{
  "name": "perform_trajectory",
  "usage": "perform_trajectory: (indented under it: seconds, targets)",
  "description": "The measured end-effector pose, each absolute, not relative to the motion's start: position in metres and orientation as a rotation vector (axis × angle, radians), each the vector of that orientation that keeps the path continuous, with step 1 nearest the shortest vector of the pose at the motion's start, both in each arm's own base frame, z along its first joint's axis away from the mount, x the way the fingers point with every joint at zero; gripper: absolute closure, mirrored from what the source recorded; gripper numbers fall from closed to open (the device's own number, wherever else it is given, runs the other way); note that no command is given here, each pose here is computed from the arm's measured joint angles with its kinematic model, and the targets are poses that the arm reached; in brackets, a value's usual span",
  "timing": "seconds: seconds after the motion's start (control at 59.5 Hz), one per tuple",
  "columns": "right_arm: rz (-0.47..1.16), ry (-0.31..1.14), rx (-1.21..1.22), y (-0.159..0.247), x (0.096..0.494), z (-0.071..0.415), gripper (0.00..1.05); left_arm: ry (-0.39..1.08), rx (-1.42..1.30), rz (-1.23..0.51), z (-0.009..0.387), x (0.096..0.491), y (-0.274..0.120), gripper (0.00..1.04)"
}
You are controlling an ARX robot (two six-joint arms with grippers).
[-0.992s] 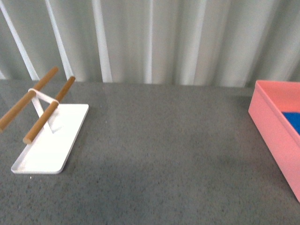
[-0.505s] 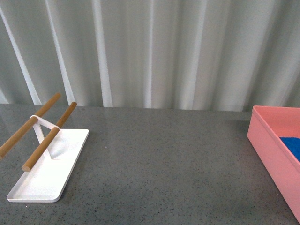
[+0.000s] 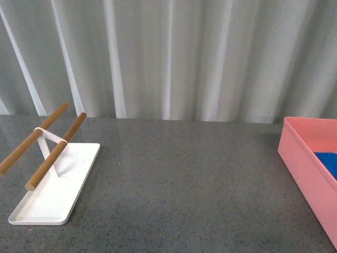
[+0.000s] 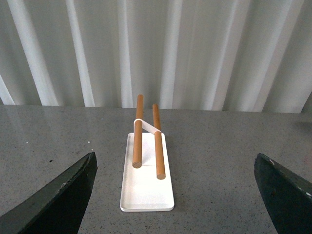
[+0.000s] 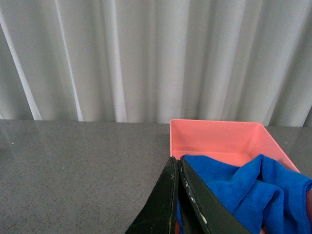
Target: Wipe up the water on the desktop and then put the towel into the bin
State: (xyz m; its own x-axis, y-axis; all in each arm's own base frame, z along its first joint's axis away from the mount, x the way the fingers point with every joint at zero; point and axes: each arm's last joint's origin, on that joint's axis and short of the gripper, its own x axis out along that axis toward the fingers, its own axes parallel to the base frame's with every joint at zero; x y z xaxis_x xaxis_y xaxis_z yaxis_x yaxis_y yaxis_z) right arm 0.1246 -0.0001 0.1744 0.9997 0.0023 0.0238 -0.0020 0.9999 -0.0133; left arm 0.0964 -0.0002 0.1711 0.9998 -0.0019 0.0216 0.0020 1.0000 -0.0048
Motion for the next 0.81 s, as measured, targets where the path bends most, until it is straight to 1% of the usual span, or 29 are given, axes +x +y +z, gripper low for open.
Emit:
perform_trajectory:
  seconds: [0.656,0.74,0.807]
  targets:
    - [0.002,-0.027,-0.011,0.0,0.108,0.175,1.01,-0.022,-0.005,-0.002,0.171,0.096,0.0,0.07]
    - [0.001,0.009,-0.01,0.0,0.1,0.17,1.01,-0.022,-0.005,-0.002,0.171,0.096,0.0,0.07]
    - [-0.001,-0.02,-0.01,0.0,0.097,0.172,1.01,-0.021,-0.005,-0.002,0.171,0.096,0.0,0.07]
